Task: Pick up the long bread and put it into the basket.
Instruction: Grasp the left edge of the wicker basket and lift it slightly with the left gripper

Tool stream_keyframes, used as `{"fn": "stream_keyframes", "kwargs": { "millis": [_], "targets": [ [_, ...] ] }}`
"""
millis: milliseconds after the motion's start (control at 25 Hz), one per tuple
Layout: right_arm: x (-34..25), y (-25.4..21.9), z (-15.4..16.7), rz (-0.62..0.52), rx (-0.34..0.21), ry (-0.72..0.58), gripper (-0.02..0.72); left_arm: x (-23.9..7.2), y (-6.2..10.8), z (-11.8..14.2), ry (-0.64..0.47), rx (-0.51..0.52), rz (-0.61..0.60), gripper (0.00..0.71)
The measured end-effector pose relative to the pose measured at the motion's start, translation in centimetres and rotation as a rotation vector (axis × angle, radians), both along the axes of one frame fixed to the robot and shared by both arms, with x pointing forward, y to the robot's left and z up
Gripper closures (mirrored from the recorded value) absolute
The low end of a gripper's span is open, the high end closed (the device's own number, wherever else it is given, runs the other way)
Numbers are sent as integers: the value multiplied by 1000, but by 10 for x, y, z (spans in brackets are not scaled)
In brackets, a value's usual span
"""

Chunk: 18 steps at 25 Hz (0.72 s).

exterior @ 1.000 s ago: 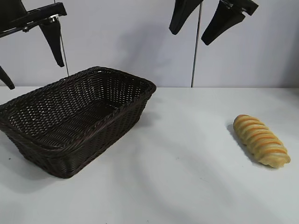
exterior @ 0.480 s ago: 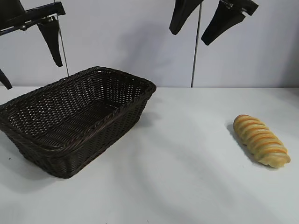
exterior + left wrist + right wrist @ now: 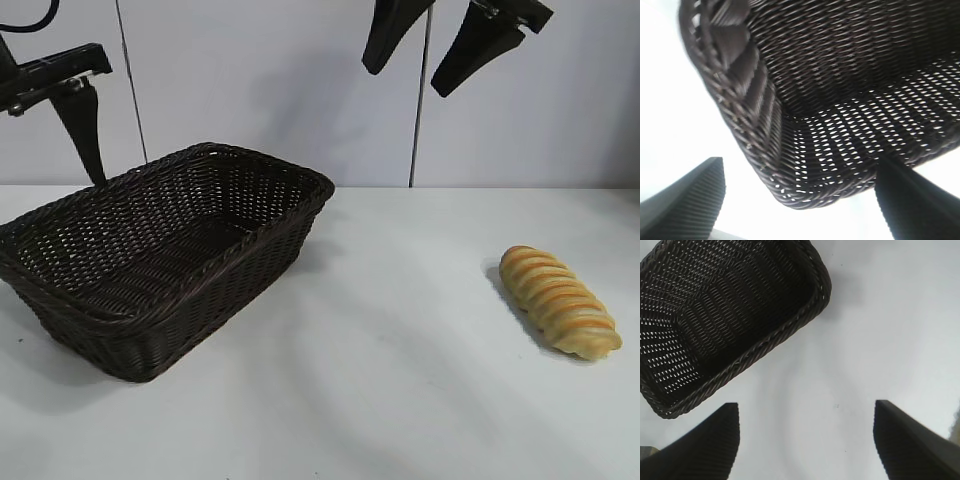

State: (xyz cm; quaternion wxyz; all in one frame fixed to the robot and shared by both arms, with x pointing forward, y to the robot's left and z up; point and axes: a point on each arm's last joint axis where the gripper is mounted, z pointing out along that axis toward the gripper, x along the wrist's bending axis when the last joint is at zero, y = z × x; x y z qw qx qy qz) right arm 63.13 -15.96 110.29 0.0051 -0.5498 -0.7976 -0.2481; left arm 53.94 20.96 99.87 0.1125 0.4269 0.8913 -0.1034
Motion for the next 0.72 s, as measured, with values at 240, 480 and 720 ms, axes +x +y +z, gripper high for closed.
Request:
{"fn": "stream_keyframes", "kwargs": {
  "millis": [240,480,720],
  "targets": [
    [0,0,0,0,0,0,164,-2,11,-15,-21,-23,4,115],
    [0,0,0,0,1,-1,164,0,13,-17,-60,-22,19,115],
    [0,0,0,0,1,-1,164,4,13,-16,-96,-22,30,115]
  ]
}}
